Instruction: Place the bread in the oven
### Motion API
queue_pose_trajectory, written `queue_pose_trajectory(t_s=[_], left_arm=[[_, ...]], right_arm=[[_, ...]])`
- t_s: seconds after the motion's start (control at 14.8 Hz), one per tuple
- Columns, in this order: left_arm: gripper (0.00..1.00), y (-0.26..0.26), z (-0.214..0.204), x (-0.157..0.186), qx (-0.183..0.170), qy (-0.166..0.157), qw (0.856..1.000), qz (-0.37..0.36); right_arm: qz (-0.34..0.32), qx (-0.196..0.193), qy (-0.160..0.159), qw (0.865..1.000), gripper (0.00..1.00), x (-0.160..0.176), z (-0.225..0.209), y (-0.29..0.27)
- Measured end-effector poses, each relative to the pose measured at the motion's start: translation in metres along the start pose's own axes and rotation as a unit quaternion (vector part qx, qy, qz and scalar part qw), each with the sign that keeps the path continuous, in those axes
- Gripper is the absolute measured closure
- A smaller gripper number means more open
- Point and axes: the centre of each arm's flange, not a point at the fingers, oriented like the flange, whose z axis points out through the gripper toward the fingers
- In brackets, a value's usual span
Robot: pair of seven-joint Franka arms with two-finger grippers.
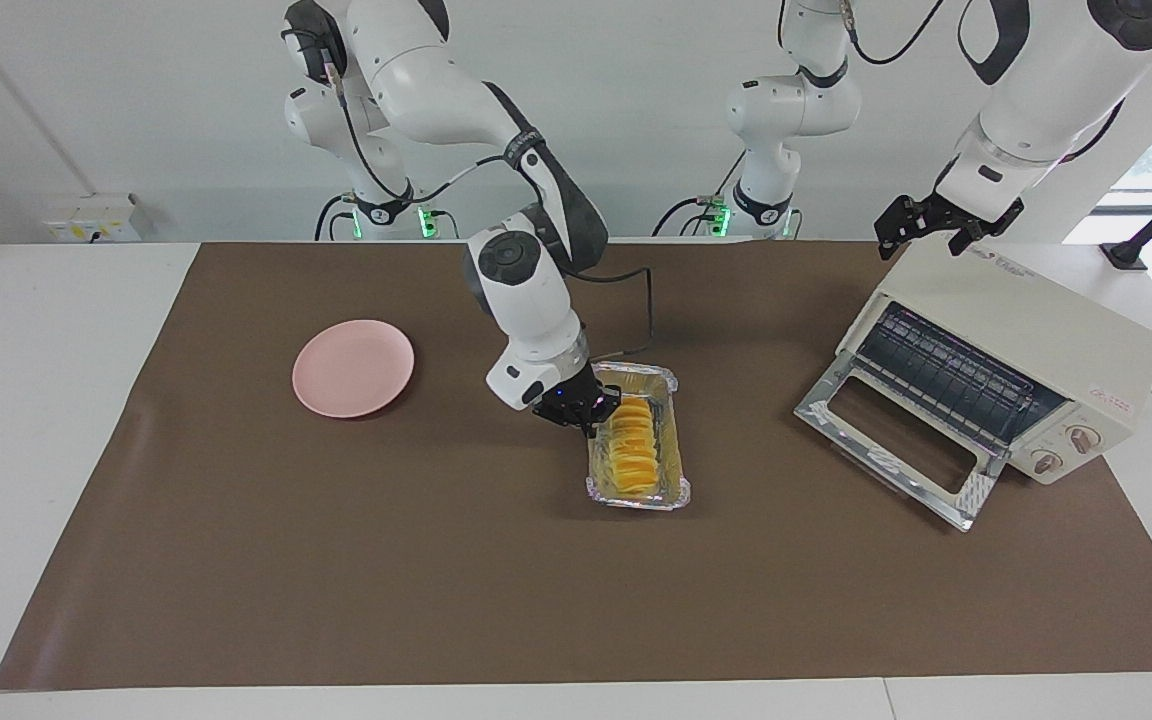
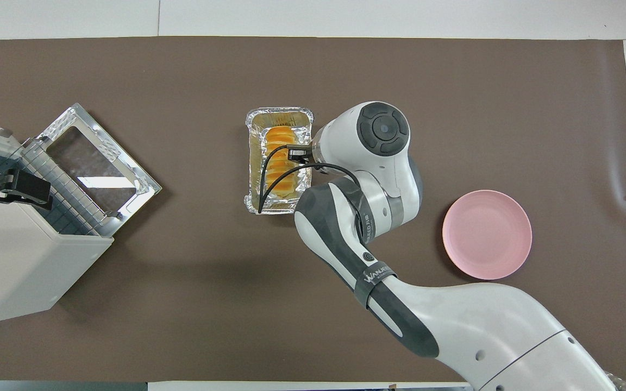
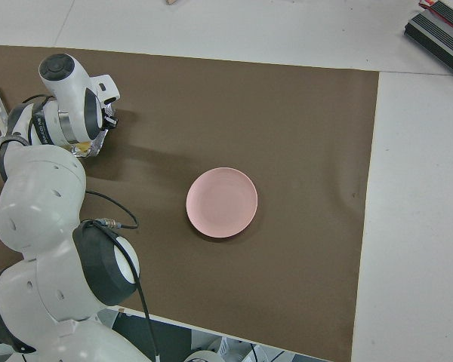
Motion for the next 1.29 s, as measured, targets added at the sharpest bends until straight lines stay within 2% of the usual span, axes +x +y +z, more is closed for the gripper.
queue_pose_trajectory(t_s=[0.27,0.34,0.68,0.95,1.15,1.29], left_arm=[[0.00,0.000,0.000,0.000,0.000,0.000,1.000,0.000],[0.00,0.000,0.000,0.000,0.000,0.000,1.000,0.000],[0.00,0.000,0.000,0.000,0.000,0.000,1.000,0.000],[0.00,0.000,0.000,0.000,0.000,0.000,1.000,0.000],[0.00,0.000,0.000,0.000,0.000,0.000,1.000,0.000],[0.00,0.000,0.000,0.000,0.000,0.000,1.000,0.000]], right_arm=[[-0.020,-0.005,-0.008,1.000,0.98,-0.011,0.006,0.002],[-0.023,-0.005,-0.007,1.000,0.92,-0.013,0.006,0.003],[-0.023,-0.005,-0.005,1.000,0.41,-0.012,0.001,0.005],[0.002,-0.008,0.000,1.000,0.01,0.010,-0.029,0.032],[0.026,-0.006,0.013,1.000,0.00,0.038,-0.085,0.075],[0.022,-0.010,0.015,1.000,0.00,0.056,-0.133,0.124]])
